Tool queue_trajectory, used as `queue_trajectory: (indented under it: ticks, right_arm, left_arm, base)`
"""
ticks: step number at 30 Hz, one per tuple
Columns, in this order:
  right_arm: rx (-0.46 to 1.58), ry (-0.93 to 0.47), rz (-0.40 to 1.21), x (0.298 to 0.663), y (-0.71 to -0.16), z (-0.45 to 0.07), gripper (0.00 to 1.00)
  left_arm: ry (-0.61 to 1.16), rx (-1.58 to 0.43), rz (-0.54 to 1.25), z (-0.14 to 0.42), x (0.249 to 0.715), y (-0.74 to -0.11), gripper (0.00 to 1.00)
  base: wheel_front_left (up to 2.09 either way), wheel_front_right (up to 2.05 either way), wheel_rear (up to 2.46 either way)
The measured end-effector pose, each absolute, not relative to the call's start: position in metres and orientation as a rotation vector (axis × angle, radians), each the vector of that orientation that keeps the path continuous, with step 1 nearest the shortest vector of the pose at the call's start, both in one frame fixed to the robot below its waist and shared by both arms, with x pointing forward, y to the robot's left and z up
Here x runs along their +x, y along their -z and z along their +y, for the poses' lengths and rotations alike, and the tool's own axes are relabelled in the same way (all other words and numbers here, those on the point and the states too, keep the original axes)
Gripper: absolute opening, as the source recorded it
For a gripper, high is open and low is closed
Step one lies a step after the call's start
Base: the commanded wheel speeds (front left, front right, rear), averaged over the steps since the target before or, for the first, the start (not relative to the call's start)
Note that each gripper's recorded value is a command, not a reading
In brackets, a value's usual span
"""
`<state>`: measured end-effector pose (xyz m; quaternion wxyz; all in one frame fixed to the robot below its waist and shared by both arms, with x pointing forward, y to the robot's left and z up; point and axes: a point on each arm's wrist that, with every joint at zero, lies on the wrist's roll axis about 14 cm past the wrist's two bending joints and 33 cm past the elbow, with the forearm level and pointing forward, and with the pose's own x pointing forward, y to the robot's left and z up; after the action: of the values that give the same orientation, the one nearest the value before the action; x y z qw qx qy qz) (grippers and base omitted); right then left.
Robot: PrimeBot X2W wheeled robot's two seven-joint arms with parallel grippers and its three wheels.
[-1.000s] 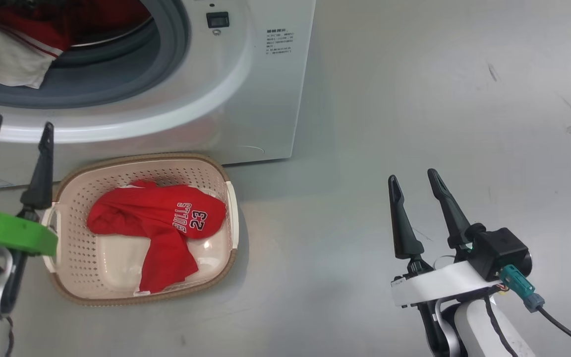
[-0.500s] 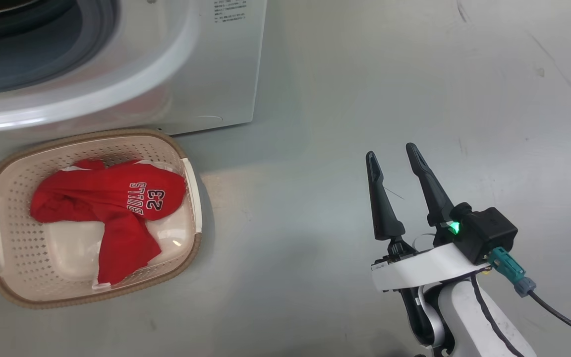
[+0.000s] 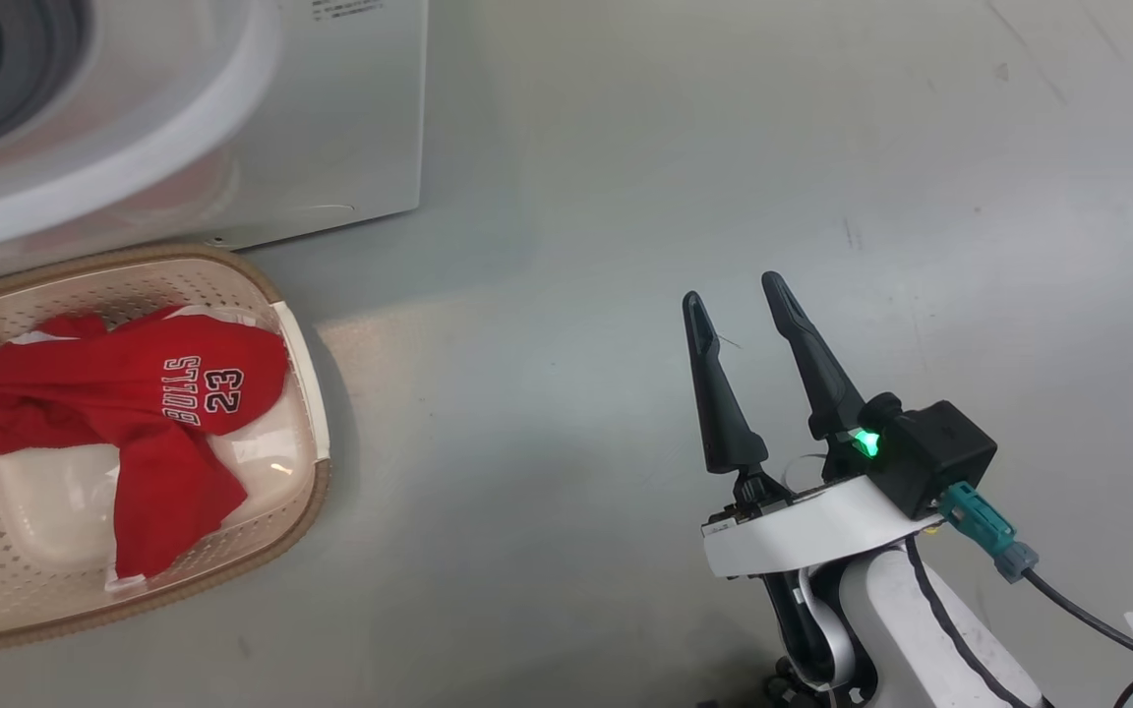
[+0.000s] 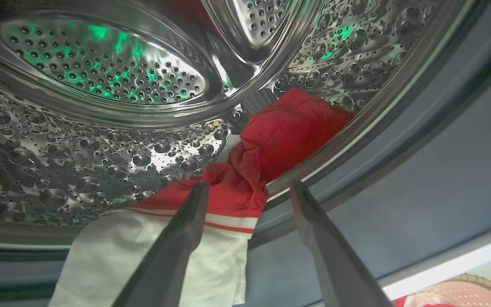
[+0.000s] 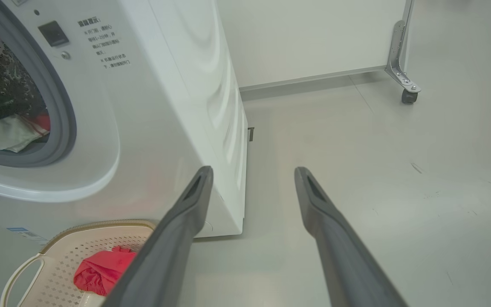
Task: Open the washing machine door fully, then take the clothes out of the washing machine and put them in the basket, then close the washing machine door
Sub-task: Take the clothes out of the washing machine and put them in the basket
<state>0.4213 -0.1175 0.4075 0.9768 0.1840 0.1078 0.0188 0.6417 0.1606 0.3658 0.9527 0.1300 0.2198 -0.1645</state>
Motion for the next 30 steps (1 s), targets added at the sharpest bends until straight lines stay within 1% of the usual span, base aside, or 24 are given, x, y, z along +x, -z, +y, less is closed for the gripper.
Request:
queue_trajectory:
  ticks: [10, 16, 26, 30]
  right_arm:
    - [0.372, 0.001, 0.245, 0.417, -0.400, -0.125, 1.00]
    - [0.367, 0.015, 0.266, 0.416, -0.393, -0.128, 1.00]
    - [0.351, 0.032, 0.280, 0.418, -0.385, -0.134, 1.00]
    - [0.349, 0.035, 0.284, 0.418, -0.384, -0.134, 1.00]
  left_arm:
    - [0.329, 0.317, 0.537, 0.160, 0.664, -0.344, 1.00]
    - [0.334, 0.334, 0.550, 0.154, 0.680, -0.335, 1.00]
    - [0.323, 0.380, 0.657, 0.161, 0.683, -0.298, 1.00]
    - [0.309, 0.377, 0.664, 0.165, 0.688, -0.296, 1.00]
  base:
    - [0.00, 0.00, 0.00]
    - [0.00, 0.00, 0.00]
    - [0.00, 0.00, 0.00]
    - [0.00, 0.00, 0.00]
